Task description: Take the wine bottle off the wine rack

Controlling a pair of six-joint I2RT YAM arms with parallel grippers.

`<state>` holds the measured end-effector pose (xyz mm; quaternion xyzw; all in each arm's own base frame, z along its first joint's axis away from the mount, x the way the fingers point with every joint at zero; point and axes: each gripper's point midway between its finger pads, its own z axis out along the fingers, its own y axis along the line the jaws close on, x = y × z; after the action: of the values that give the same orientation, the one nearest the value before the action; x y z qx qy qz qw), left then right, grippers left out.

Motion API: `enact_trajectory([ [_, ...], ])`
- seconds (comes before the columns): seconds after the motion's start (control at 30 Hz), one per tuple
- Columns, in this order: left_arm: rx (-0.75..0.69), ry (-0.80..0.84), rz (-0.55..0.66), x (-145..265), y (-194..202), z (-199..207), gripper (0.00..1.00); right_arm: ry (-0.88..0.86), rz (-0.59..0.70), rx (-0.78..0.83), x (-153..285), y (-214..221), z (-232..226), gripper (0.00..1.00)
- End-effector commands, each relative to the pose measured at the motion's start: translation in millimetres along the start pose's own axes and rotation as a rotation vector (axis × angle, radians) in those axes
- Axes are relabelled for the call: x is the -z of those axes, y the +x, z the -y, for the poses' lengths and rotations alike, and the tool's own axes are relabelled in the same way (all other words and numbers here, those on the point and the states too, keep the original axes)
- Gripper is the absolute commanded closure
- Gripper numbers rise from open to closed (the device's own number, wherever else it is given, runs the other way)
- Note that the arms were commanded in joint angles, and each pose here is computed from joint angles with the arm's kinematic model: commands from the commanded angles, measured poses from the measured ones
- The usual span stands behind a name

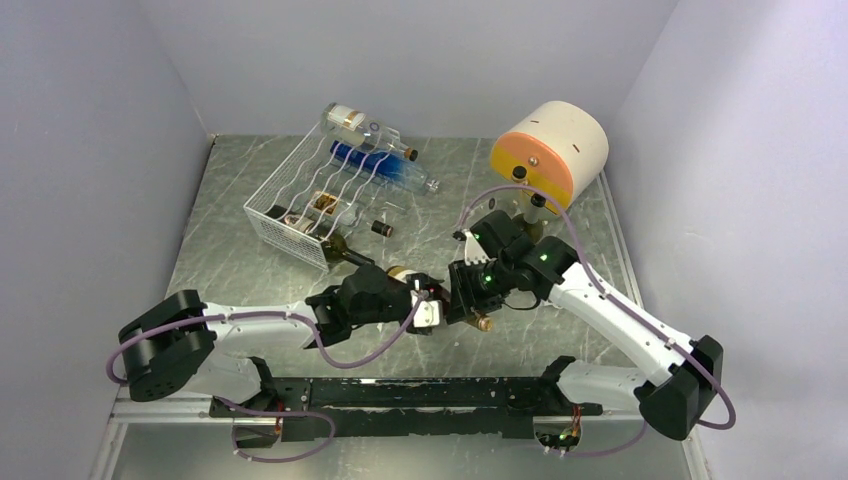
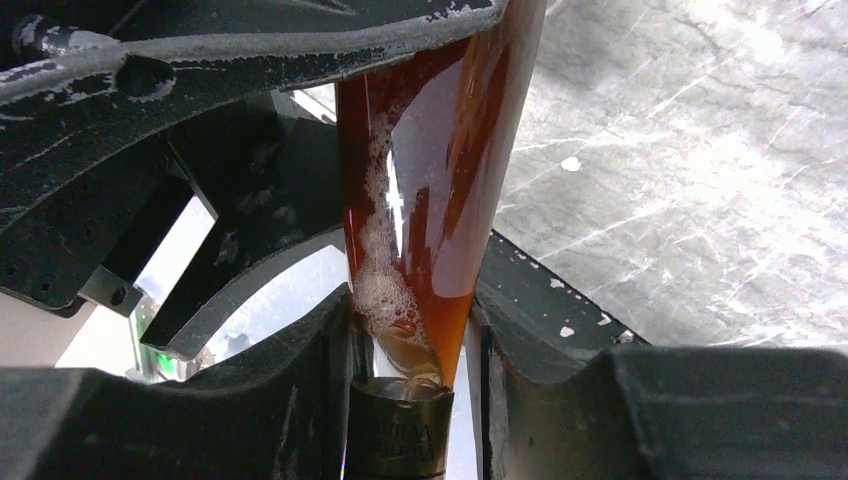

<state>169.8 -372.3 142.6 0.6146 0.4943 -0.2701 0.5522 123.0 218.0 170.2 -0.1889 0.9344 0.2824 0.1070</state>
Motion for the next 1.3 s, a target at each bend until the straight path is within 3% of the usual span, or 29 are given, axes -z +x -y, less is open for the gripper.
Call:
enact_trajectory([
  [0.0, 0.157, -0.110, 0.058, -5.0, -24.9, -22.0, 0.86, -0.112, 0.357, 0.077, 31.8, -67.7, -36.6, 0.53],
  [0.1, 0.212, -0.160, 0.055, -4.4, -27.3, -31.1, 0.93, -0.061, 0.447, -0.005, 36.2, -72.7, -23.3, 0.35],
  [0.23, 0.278, -0.205, 0.057, -4.0, -29.4, -37.9, 0.93, 0.002, 0.543, -0.079, 40.4, -73.8, -4.3, 0.18],
  [0.5, 0.335, -0.281, 0.110, 6.5, -41.0, -50.6, 0.93, -0.014, 0.900, -0.169, 86.4, -91.2, 10.0, 0.13],
  [0.63, 0.352, -0.309, 0.134, 12.0, -48.1, -56.1, 0.93, -0.062, 0.975, -0.122, 95.9, -95.6, 3.7, 0.09],
  [0.83, 0.389, -0.352, 0.139, 15.4, -53.6, -65.8, 0.93, -0.152, 1.001, -0.068, 80.7, -114.1, -11.9, 0.23],
  [1.0, 0.394, -0.383, 0.140, 19.6, -56.2, -71.9, 0.93, -0.106, 0.986, -0.137, 58.3, -122.2, 2.6, 0.36],
  [1.13, 0.394, -0.401, 0.144, 22.7, -60.7, -76.7, 0.93, -0.095, 0.974, -0.140, 49.8, -128.1, 3.6, 0.51],
  [1.2, 0.399, -0.397, 0.151, 23.4, -64.8, -77.4, 0.93, -0.094, 0.969, -0.129, 47.4, -132.5, 1.5, 0.63],
  [1.23, 0.399, -0.386, 0.152, 23.0, -66.4, -76.2, 0.89, -0.087, 0.965, -0.120, 46.9, -134.8, 0.6, 0.72],
  [1.27, 0.401, -0.378, 0.151, 22.8, -68.1, -75.6, 0.78, -0.069, 0.958, -0.102, 46.3, -137.2, 0.9, 0.80],
])
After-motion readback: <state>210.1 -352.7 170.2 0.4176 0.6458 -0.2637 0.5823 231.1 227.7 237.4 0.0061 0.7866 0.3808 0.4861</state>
